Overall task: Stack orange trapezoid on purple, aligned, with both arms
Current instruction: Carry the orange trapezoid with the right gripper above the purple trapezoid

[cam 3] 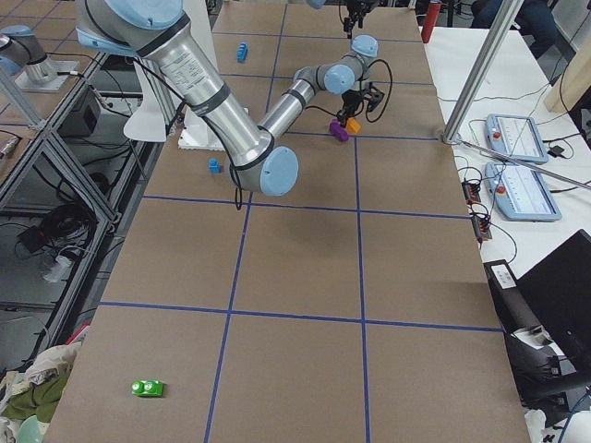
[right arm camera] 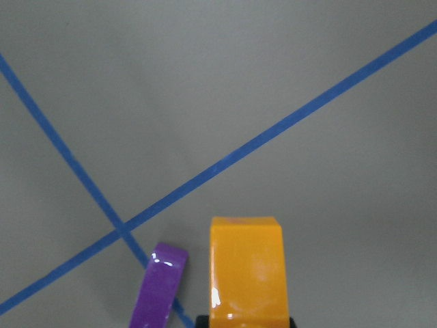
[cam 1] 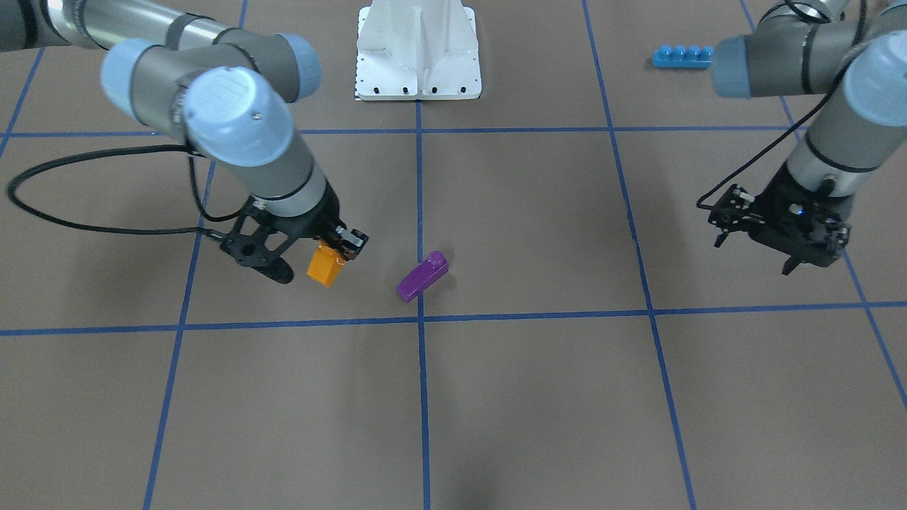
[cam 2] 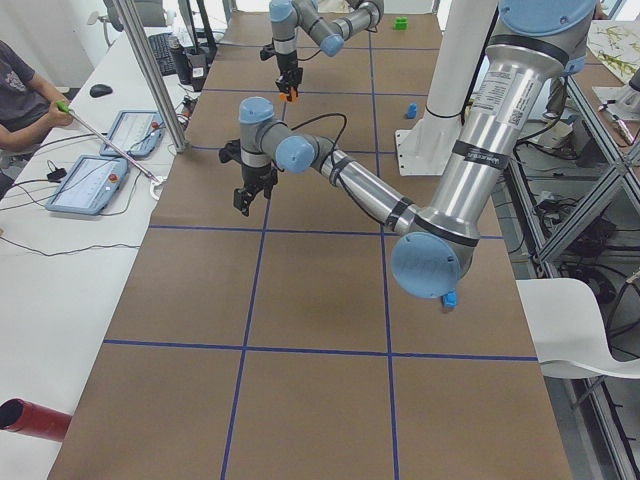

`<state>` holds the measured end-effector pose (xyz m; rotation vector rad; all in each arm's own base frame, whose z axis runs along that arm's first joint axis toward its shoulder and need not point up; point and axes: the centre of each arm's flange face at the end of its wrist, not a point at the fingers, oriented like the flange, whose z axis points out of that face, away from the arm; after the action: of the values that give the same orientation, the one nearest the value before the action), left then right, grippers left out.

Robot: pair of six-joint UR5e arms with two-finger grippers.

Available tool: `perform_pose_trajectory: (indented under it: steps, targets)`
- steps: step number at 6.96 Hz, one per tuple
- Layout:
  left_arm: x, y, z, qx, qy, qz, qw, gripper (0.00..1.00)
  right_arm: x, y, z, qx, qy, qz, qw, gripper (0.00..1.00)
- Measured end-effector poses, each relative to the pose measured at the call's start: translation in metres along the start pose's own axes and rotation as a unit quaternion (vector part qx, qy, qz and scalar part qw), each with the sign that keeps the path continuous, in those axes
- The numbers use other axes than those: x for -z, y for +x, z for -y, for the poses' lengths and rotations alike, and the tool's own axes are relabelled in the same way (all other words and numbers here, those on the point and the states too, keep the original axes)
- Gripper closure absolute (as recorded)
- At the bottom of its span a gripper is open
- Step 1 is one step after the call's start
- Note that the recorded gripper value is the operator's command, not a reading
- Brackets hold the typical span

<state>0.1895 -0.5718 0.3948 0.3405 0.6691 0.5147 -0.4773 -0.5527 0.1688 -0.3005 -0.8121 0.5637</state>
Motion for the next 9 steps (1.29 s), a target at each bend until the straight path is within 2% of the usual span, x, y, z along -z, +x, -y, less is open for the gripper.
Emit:
perform_pose_trajectory:
  steps: [2,3,5,7,9]
  targets:
    - [0.0,-0.035,-0.03,-0.002,-0.01,-0.012,0.9999,0.0,-0.022,-0.051,-0.049,-0.048,0.028,-0.001,0.9985,1.0]
    - [-0.002,-0.039,-0.034,-0.001,-0.013,-0.013,0.9998,0.0,-0.036,-0.069,-0.061,-0.079,0.039,0.008,0.9961,1.0]
    - [-0.006,-0.043,-0.04,0.001,-0.018,-0.014,0.9997,0.0,-0.065,-0.094,-0.078,-0.149,0.048,0.014,0.9875,1.0]
    - [-0.009,-0.044,-0.043,0.001,-0.019,-0.015,0.9997,0.0,-0.075,-0.096,-0.085,-0.175,0.052,0.013,0.9831,1.0]
    - [-0.009,-0.042,-0.041,0.0,-0.018,-0.015,0.9997,0.0,-0.081,-0.091,-0.084,-0.182,0.051,0.007,0.982,1.0]
